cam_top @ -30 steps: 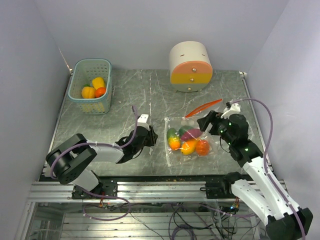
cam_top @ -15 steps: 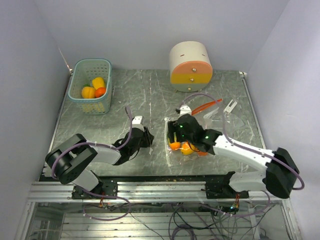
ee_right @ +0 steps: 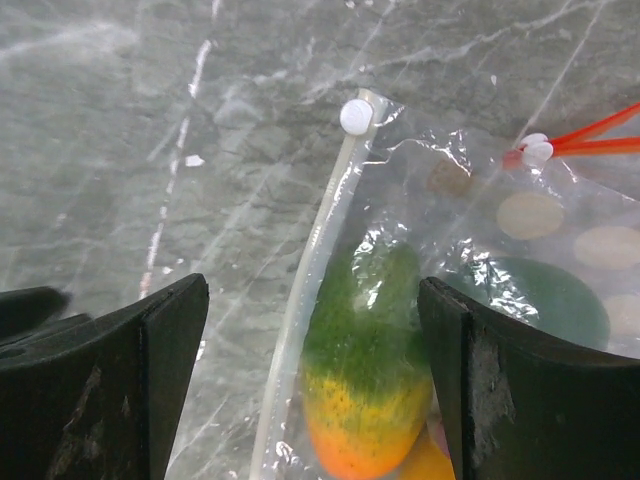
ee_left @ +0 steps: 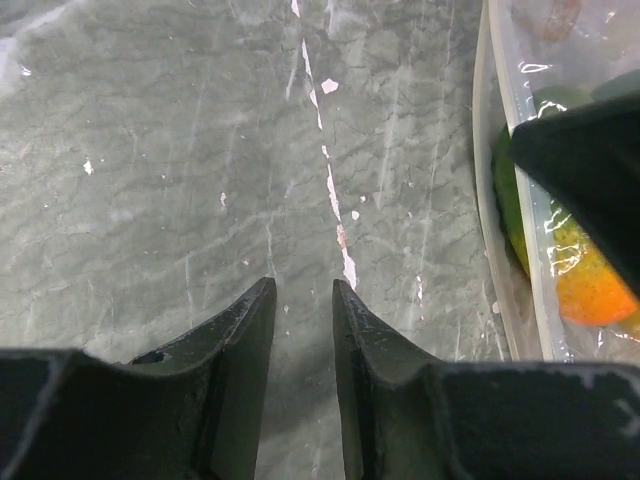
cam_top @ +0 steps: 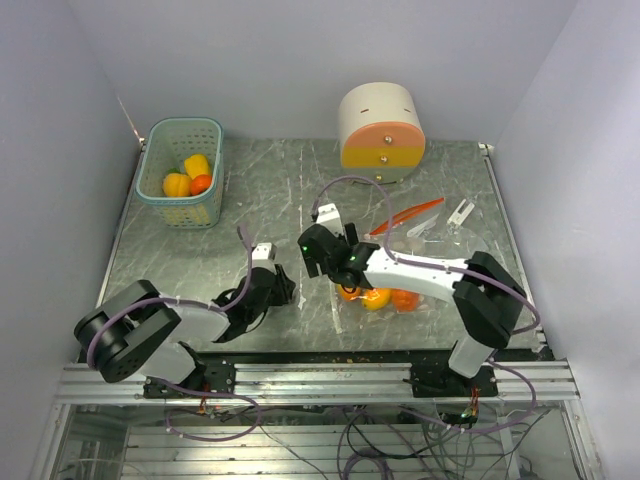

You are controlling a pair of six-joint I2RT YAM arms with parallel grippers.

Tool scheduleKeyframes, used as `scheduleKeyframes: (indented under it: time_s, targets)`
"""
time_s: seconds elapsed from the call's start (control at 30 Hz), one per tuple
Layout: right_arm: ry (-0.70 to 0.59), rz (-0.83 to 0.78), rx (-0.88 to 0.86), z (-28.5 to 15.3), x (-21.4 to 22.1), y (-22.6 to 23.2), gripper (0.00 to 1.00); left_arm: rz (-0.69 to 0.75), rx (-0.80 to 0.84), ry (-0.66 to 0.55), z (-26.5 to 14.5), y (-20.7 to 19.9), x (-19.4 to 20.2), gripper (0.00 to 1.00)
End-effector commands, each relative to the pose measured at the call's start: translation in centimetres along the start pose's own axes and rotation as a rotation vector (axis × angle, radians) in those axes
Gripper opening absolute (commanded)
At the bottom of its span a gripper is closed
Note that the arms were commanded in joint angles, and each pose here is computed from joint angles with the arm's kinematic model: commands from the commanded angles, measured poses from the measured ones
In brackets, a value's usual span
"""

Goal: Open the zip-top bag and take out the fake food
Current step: Open the zipper of the food storage bag at the center of the board.

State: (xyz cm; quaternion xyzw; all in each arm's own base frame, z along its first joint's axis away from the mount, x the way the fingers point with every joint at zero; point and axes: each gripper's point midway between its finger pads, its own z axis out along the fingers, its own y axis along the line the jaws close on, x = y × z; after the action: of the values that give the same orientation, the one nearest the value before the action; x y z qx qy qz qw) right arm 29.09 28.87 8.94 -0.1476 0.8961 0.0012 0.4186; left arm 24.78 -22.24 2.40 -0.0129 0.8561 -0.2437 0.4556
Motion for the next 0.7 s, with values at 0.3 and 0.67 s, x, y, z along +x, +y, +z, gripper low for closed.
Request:
scheduleKeyframes:
  time_s: [0.3, 0.67]
  targets:
    - [0.057, -0.040, 0.156, 2.2, 2.3, -1.1, 0.54, -0.002, -0.025, -0.045, -0.4, 0.5, -1.2, 0.41]
    - [0.001, 0.036, 0.086, 0.4, 1.4, -1.3, 0.12, -0.043, 0.173, -0.055, -0.3, -3.1, -1.3, 0.42]
